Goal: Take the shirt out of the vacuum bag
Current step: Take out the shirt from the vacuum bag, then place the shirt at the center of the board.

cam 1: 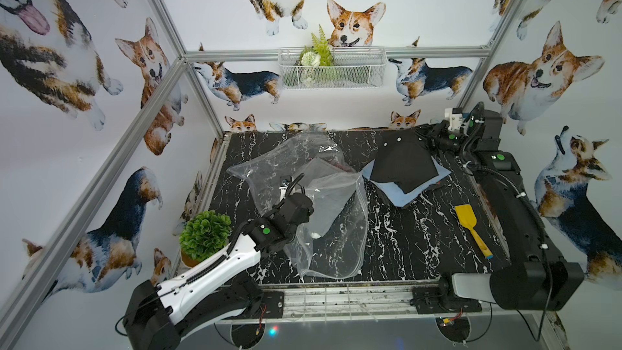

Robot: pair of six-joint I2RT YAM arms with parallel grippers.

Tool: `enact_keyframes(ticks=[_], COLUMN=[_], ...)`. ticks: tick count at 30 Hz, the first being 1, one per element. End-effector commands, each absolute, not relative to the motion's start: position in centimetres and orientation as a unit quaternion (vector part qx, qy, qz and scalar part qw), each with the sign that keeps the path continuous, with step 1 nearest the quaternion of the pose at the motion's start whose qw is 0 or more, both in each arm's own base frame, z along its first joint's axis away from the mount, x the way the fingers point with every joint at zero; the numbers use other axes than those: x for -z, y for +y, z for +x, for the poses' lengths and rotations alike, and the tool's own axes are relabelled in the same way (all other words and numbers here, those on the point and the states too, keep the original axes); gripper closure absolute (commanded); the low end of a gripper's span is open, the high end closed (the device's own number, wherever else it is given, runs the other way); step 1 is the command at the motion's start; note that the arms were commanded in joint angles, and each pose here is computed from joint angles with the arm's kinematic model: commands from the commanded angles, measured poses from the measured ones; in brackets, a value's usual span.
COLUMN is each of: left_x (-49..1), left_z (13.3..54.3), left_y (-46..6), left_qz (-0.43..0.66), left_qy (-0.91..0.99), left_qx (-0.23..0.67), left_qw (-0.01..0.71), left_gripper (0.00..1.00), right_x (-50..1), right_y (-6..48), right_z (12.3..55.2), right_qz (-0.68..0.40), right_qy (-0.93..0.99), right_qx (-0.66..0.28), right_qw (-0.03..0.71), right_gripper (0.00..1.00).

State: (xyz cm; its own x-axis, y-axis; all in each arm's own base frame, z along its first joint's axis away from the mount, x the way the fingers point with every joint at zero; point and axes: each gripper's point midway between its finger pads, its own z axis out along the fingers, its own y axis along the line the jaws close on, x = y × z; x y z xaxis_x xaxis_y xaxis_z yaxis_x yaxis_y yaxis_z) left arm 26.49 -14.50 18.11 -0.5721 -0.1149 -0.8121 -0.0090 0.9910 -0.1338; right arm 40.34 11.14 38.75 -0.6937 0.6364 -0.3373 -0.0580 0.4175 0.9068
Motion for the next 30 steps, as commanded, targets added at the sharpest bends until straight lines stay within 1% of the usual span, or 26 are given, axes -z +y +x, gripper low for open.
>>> enact_keyframes(ticks=[1,3,6,8,11,14,17,23,27,28,29,30], left_x=[-17.8,-17.8,-17.7,-17.6,-17.4,-17.3,-17.3,-17.4,-17.2,-17.2,-17.2,-17.1], left_z=[26.2,26.0,25.9,25.8,25.7,25.7,25.8,26.0,26.0,26.0,26.0,26.0], left_y=[-13.6,-13.4,-13.1,-13.0,-13.0,-13.1,-13.2,-13.6,-13.7,-13.7,-13.8,-13.7], left_qz=[-0.047,-0.047,-0.045,-0.046,-0.046,-0.044,-0.044,-0.041,-0.04,-0.041,-0.041,-0.043], left_qy=[0.886,0.886,0.886,0.887,0.887,0.888,0.888,0.889,0.89,0.89,0.889,0.89], left_qx=[0.045,0.043,0.038,0.039,0.04,0.04,0.04,0.043,0.045,0.047,0.049,0.049], left_qw=[0.459,0.46,0.459,0.459,0.458,0.456,0.456,0.455,0.453,0.453,0.453,0.452], left_gripper=[1.0,1.0,1.0,1.0,1.0,1.0,1.0,1.0,1.0,1.0,1.0,1.0], right_x=[-41.7,-42.3,-40.4,-37.6,-31.7,-26.5,-23.1,-19.7,-18.5,-18.5,-18.5,-18.7], right_y=[10.9,10.9,10.1,9.2,8.0,7.0,6.7,6.4,5.4,5.0,4.8,4.5], right_z=[42.2,43.4,45.2,46.3,47.3,47.2,46.6,45.2,44.3,44.2,44.1,44.0], right_qz=[0.164,0.154,0.158,0.175,0.213,0.239,0.255,0.266,0.263,0.264,0.265,0.267], right_qy=[0.753,0.756,0.765,0.766,0.763,0.775,0.784,0.796,0.82,0.823,0.825,0.825], right_qx=[-0.512,-0.507,-0.486,-0.484,-0.489,-0.462,-0.447,-0.427,-0.378,-0.369,-0.362,-0.357], right_qw=[0.379,0.385,0.391,0.385,0.365,0.359,0.347,0.336,0.338,0.341,0.343,0.347], right_gripper=[1.0,1.0,1.0,1.0,1.0,1.0,1.0,1.0,1.0,0.95,0.87,0.74])
